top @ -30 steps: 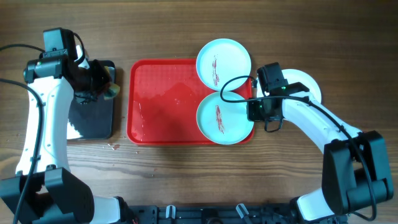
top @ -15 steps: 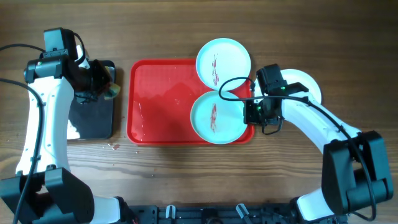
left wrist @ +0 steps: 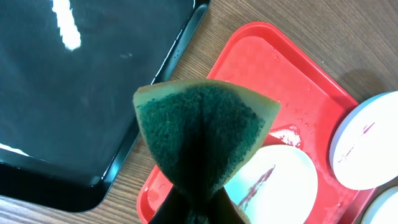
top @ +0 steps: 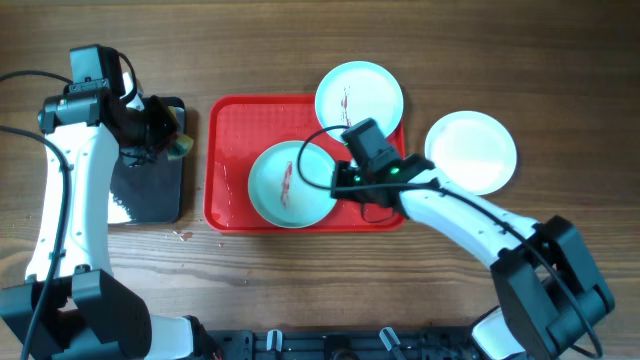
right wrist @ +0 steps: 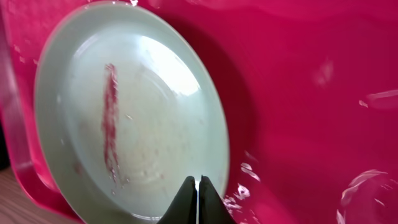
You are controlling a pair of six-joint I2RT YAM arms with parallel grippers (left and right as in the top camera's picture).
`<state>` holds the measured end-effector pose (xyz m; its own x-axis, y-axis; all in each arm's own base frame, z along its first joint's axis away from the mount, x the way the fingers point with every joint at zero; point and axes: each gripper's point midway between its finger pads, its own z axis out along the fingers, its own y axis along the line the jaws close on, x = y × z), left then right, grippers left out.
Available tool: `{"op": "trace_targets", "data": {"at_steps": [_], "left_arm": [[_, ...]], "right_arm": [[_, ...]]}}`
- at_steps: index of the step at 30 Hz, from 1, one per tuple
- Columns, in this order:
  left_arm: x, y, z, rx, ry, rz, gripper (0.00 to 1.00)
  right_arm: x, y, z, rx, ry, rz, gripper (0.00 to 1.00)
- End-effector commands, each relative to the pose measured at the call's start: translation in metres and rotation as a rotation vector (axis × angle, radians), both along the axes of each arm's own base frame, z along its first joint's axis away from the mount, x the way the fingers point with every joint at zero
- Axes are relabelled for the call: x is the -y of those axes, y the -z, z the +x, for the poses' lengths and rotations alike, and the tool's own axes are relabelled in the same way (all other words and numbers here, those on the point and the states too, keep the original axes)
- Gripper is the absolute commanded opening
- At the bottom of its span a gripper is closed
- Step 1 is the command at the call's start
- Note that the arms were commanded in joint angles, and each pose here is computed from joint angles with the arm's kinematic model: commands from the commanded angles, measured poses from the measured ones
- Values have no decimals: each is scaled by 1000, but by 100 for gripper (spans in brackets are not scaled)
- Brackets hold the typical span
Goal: Clean dirty plates on tray and stack at the side
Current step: 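Drag the blue-rimmed plate left to the tray center with right gripper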
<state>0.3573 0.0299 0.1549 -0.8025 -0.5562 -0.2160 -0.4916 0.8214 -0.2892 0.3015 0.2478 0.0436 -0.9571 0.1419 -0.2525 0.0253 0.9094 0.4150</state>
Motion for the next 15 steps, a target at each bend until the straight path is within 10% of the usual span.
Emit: {"op": "trace_targets", "data": {"at_steps": [1,15], "left_arm": [[1,-5,5,20,-3,2,4],[1,-7,8,35,-3,5,4]], "right_arm": [[-4,13,12,34,52,-36,4],[-20,-33,30,7,-99,-69,27]]}}
